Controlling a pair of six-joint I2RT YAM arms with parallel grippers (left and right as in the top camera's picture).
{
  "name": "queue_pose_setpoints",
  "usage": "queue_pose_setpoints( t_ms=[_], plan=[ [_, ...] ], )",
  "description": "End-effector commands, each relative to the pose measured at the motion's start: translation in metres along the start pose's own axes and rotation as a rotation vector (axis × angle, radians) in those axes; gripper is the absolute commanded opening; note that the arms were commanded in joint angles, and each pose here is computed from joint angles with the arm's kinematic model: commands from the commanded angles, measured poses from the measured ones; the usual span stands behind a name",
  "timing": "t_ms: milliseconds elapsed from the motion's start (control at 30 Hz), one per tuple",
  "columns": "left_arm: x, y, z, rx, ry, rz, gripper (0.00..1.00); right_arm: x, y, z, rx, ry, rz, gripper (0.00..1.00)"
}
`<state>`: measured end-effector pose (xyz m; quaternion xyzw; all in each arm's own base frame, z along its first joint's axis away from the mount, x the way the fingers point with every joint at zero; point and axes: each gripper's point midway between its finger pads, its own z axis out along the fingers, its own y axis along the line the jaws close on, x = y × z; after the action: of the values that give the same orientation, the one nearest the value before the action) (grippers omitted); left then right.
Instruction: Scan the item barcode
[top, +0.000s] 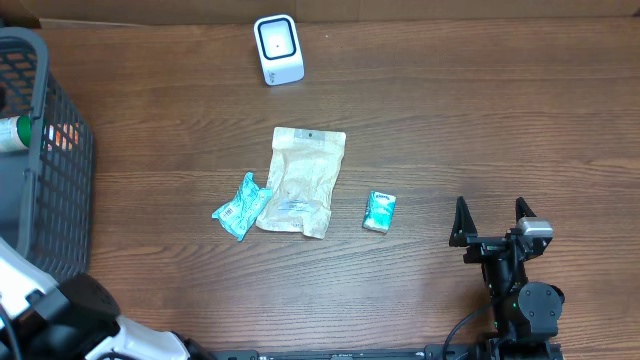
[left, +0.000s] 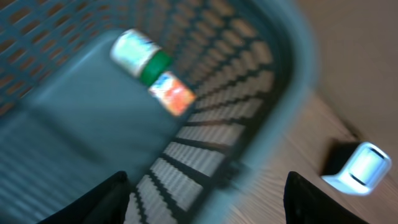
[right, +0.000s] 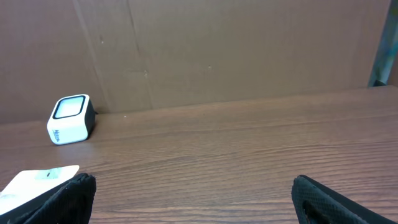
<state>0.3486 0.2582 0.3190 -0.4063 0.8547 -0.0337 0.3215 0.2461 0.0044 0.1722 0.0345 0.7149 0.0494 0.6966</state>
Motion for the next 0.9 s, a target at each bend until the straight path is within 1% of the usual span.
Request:
queue_pose_setpoints(
  t_ms=[0,100,233,333,567,700,867],
  plan=[
    [0.007,0.028,0.041,-0.068,0.083,-0.060,0.65,0.002,-0.002,0.000,0.007,-0.002,-0.005,1.00],
    [0.013,0.048,0.078,-0.139,0.147,-0.125,0.66,0.002,-0.002,0.000,0.007,-0.002,-0.005,1.00],
    [0.019,0.059,0.120,-0.160,0.198,-0.204,0.65,0.002,-0.002,0.000,0.007,-0.002,-0.005,1.00],
    [0.024,0.063,0.153,-0.167,0.228,-0.214,0.66,0.002,-0.002,0.000,0.007,-0.002,-0.005,1.00],
    [0.045,0.065,0.210,-0.180,0.302,-0.219,0.64,0.002,-0.002,0.000,0.007,-0.002,-0.005,1.00],
    [0.059,0.069,0.233,-0.202,0.341,-0.279,0.59,0.002,-0.002,0.000,0.007,-0.002,-0.005,1.00],
    [0.070,0.074,0.255,-0.239,0.352,-0.420,0.50,0.002,-0.002,0.000,0.007,-0.002,-0.005,1.00]
  ],
)
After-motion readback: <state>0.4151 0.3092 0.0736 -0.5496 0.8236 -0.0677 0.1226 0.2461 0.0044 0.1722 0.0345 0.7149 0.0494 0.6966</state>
